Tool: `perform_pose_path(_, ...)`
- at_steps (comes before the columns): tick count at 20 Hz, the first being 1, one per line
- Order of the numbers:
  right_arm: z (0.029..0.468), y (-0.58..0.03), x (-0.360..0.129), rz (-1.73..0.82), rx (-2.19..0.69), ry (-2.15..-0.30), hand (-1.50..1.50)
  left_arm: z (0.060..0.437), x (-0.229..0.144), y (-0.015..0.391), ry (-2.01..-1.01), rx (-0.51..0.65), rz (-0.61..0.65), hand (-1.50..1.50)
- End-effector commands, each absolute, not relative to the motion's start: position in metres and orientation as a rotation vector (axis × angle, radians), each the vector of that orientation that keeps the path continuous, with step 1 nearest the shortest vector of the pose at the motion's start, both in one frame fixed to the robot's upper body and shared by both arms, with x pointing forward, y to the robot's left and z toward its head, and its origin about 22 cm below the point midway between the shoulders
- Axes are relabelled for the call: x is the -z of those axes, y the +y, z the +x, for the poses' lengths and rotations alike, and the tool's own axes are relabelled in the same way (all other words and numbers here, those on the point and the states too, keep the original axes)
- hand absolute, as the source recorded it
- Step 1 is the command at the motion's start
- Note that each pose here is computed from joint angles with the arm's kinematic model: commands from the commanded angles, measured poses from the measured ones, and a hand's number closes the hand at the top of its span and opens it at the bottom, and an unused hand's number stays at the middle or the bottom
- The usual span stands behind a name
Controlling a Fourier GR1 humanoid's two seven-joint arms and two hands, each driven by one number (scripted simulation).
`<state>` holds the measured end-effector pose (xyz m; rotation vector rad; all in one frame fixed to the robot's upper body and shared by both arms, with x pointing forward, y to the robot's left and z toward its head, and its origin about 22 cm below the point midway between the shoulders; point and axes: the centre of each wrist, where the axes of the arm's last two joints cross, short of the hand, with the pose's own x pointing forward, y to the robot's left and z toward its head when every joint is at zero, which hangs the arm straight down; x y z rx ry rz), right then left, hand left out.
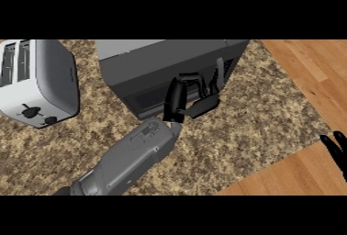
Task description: Pick up the milk, place it into the microwave and close the microwave
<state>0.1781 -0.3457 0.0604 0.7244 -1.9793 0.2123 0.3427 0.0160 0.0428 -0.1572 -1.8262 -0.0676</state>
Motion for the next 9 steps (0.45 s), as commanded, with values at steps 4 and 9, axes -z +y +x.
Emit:
perform_pose_path(4,0.1733,-0.3490,-0.0663,0.769,-0.222,-1.979,-1.50,0.3623,-0.0532,0.0171,-1.830,0.077,-0.136,1.50)
perform_pose_path(9,0.1714,-0.3532,-0.0715,0.774,-0.244,-1.961,-1.50,0.3641,-0.0543,0.0168,-1.833,0.070,-0.144,1.50)
